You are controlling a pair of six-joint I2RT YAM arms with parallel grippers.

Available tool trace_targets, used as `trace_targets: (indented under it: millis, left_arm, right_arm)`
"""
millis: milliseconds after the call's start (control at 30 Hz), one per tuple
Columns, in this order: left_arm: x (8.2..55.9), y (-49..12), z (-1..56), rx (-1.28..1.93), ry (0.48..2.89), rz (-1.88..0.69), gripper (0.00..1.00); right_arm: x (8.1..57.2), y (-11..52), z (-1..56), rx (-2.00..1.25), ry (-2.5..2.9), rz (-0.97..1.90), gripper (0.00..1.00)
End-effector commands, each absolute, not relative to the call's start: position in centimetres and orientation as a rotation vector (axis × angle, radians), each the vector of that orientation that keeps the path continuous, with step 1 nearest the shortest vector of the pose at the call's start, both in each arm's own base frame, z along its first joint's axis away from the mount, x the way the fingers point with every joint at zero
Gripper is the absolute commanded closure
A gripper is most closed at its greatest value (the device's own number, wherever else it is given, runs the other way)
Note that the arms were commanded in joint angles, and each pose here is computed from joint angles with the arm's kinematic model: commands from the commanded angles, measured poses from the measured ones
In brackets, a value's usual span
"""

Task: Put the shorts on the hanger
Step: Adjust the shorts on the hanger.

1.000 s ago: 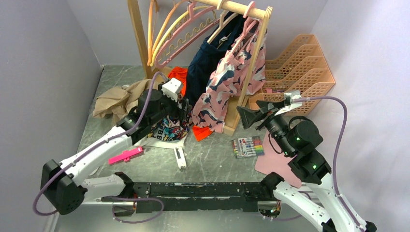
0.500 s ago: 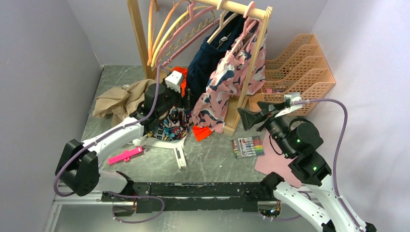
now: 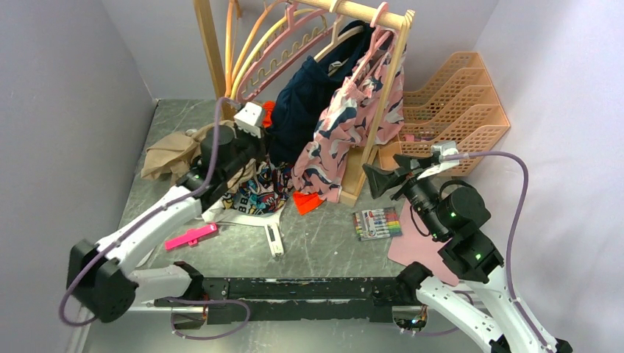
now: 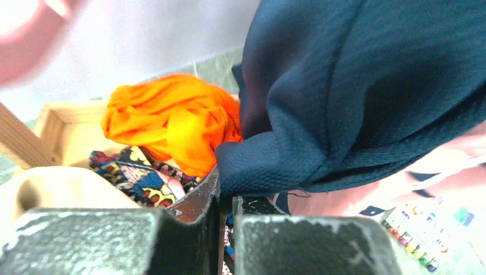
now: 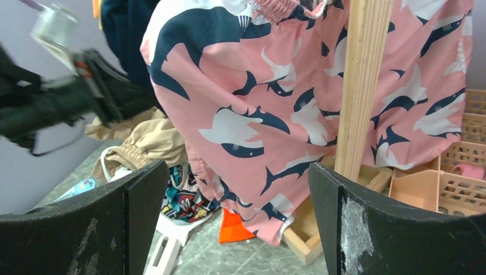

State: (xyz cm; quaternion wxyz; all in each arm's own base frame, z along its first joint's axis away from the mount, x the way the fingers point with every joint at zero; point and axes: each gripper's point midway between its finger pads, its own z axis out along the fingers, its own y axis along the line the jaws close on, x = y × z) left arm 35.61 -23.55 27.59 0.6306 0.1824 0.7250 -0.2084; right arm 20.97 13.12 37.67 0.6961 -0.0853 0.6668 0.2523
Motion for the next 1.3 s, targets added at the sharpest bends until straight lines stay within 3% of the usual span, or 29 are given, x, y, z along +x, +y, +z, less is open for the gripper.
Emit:
trace_targets:
  millis: [0, 200, 400, 433, 533, 600, 667, 733, 1067, 1267]
  left_arm:
    - [33.5, -20.7, 34.4, 0.353, 1.602, -0.443, 0.93]
    - [30.5, -21.8, 35.3, 0.389, 1.678, -0.602, 0.93]
    - [29.1, -21.8, 29.4, 0.381, 1.798, -0.644, 0.91]
    - [29.2, -21.5, 28.2, 0.381, 1.819, -0.621, 0.84]
    - [30.0, -20.6, 25.0, 0.366, 1.902, -0.527, 0.48]
    - [30.7, -19.8, 23.6, 0.341, 1.940, -0.452, 0.30]
    - [31.6, -18.9, 22.9, 0.305, 1.971, -0.358, 0.13]
    - [32.3, -18.0, 22.1, 0.274, 2.003, -0.251, 0.02]
    - [31.9, -15.4, 19.0, 0.130, 2.048, 0.182, 0.01]
    - [31.4, -15.5, 18.1, 0.136, 2.038, 0.277, 0.01]
  right_arm:
    - [21.3, 12.7, 38.8, -0.192, 1.447, 0.524, 0.04]
    - [21.9, 13.6, 39.1, -0.207, 1.445, 0.541, 0.04]
    - [22.1, 14.5, 38.4, -0.208, 1.456, 0.584, 0.04]
    - [22.2, 14.6, 38.2, -0.209, 1.460, 0.587, 0.04]
    - [22.4, 15.0, 37.7, -0.216, 1.472, 0.594, 0.04]
    - [22.6, 15.2, 37.4, -0.219, 1.481, 0.598, 0.04]
    - [22.7, 15.5, 37.0, -0.223, 1.490, 0.608, 0.04]
    - [22.8, 16.0, 36.6, -0.237, 1.503, 0.619, 0.04]
    - [23.6, 17.1, 36.5, -0.300, 1.550, 0.603, 0.04]
    - [24.1, 16.7, 36.5, -0.242, 1.529, 0.597, 0.05]
